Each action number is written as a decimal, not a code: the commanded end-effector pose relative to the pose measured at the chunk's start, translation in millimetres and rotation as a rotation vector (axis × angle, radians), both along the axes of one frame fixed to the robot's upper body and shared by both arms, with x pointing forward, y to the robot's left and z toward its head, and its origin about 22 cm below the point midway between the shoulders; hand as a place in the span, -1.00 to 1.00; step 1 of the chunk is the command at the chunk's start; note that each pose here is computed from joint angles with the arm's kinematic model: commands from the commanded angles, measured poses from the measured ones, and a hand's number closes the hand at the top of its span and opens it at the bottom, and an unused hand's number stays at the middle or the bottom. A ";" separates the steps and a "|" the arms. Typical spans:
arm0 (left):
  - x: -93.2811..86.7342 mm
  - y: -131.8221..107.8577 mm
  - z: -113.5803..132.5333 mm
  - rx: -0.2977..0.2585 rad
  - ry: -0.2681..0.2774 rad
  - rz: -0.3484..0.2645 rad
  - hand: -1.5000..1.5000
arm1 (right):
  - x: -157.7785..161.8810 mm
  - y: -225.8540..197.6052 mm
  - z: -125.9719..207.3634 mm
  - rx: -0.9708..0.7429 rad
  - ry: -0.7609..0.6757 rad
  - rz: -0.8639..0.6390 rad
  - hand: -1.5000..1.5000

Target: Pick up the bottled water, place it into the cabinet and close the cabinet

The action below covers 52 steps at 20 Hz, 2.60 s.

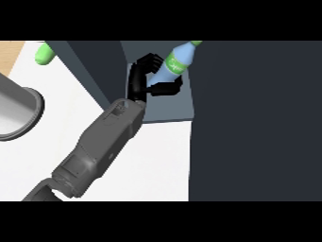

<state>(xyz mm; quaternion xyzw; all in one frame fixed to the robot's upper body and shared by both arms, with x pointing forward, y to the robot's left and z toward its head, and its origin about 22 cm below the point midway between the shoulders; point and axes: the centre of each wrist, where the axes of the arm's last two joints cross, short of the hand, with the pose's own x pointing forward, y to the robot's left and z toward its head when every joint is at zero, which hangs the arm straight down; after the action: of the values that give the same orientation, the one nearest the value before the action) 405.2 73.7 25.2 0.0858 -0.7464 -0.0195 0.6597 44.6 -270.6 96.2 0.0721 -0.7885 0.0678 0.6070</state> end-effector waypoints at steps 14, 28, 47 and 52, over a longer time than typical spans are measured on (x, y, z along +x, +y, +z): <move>24.7 44.4 -0.6 0.197 -0.036 0.218 -1.00 | 0.6 -7.7 1.7 0.061 -0.046 0.028 -1.00; 39.8 39.5 34.5 0.074 -0.158 0.100 -1.00 | -1.5 -3.2 7.9 0.054 -0.040 0.096 -1.00; 15.7 2.1 21.9 -0.167 -0.223 -0.119 -1.00 | 1.5 11.8 22.9 0.088 -0.028 0.060 -1.00; -5.6 -3.0 10.5 -0.244 -0.192 -0.213 -1.00 | -5.6 1.4 16.3 0.070 0.002 0.036 -1.00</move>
<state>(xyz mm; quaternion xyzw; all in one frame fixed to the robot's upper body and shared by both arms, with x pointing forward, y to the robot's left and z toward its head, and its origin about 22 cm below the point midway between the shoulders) 414.6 77.0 40.3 -0.0298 -0.8135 0.0122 0.5807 44.1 -269.2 91.4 0.1164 -0.7794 0.0535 0.6133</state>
